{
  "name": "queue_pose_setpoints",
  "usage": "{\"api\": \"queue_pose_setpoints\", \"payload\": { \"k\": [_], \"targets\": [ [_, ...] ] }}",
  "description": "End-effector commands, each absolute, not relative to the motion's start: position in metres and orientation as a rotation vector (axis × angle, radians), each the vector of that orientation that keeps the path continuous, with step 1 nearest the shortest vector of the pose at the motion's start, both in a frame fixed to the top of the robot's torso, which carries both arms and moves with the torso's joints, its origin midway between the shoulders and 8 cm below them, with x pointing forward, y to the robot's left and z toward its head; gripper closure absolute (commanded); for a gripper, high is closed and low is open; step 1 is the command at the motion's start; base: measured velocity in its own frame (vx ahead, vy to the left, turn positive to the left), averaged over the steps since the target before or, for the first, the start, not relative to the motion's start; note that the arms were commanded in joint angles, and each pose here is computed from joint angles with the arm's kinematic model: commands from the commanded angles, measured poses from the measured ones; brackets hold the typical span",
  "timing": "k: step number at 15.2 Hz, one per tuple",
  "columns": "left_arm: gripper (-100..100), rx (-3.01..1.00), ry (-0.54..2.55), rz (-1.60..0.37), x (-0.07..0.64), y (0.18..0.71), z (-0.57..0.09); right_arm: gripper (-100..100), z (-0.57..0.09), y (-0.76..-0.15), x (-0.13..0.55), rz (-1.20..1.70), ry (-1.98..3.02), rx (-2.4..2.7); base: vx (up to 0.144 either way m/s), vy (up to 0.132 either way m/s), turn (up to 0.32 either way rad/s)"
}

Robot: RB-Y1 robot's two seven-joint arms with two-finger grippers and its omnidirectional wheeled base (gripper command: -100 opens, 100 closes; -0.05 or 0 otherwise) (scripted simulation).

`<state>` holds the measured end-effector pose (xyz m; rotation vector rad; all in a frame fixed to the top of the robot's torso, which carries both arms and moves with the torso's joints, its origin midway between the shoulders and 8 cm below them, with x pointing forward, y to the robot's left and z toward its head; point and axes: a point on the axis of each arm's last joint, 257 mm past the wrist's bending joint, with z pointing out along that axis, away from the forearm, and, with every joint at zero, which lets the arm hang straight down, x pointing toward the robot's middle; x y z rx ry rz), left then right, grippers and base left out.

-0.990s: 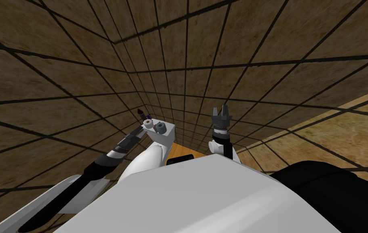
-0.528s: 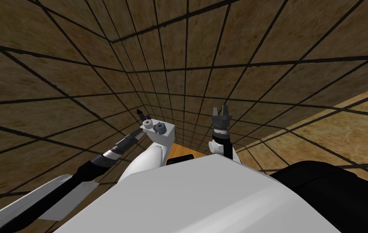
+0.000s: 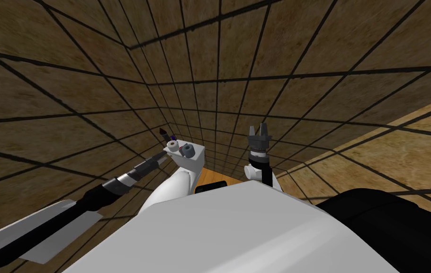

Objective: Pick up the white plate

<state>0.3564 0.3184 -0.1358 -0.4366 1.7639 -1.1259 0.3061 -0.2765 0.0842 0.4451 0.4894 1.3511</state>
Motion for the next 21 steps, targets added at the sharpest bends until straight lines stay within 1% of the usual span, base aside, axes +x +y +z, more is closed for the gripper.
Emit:
{"api": "queue_pose_setpoints", "payload": {
  "k": [1,3,4,8,9,12,13,17,18,21],
  "targets": [
    [-100,-0.444,1.808,-1.098,0.358,0.327,-0.141,0,0.084,-0.277,0.306,1.351,0.489,0.445,0.01,0.017,-0.046],
    [-100,-0.41,1.84,-1.086,0.358,0.325,-0.141,0,0.084,-0.277,0.306,1.351,0.489,0.445,0.007,0.012,-0.015],
    [-100,-0.458,1.865,-1.056,0.36,0.341,-0.148,0,0.084,-0.277,0.306,1.351,0.489,0.445,0.01,0.013,-0.04],
    [-100,-0.397,1.921,-1.034,0.362,0.336,-0.148,0,0.084,-0.277,0.306,1.351,0.489,0.445,0.007,0.013,-0.016],
    [-100,-0.436,1.951,-0.998,0.365,0.351,-0.154,0,0.084,-0.277,0.306,1.351,0.489,0.445,0.007,0.013,-0.046],
    [-100,-0.382,1.998,-0.978,0.366,0.347,-0.153,0,0.084,-0.277,0.306,1.351,0.489,0.445,0.007,0.015,-0.021],
    [-100,-0.43,2.016,-0.946,0.369,0.363,-0.158,0,0.084,-0.277,0.306,1.351,0.489,0.445,0.013,0.015,-0.035],
    [-100,-0.364,2.07,-0.92,0.372,0.357,-0.157,0,0.084,-0.277,0.306,1.351,0.489,0.445,0.006,0.011,-0.018],
    [-100,-0.401,2.093,-0.884,0.376,0.371,-0.16,0,0.084,-0.277,0.306,1.351,0.489,0.445,0.005,0.008,-0.039],
    [-100,-0.343,2.138,-0.861,0.378,0.366,-0.16,0,0.084,-0.277,0.306,1.351,0.489,0.445,0.008,0.014,-0.023]
  ]
}}
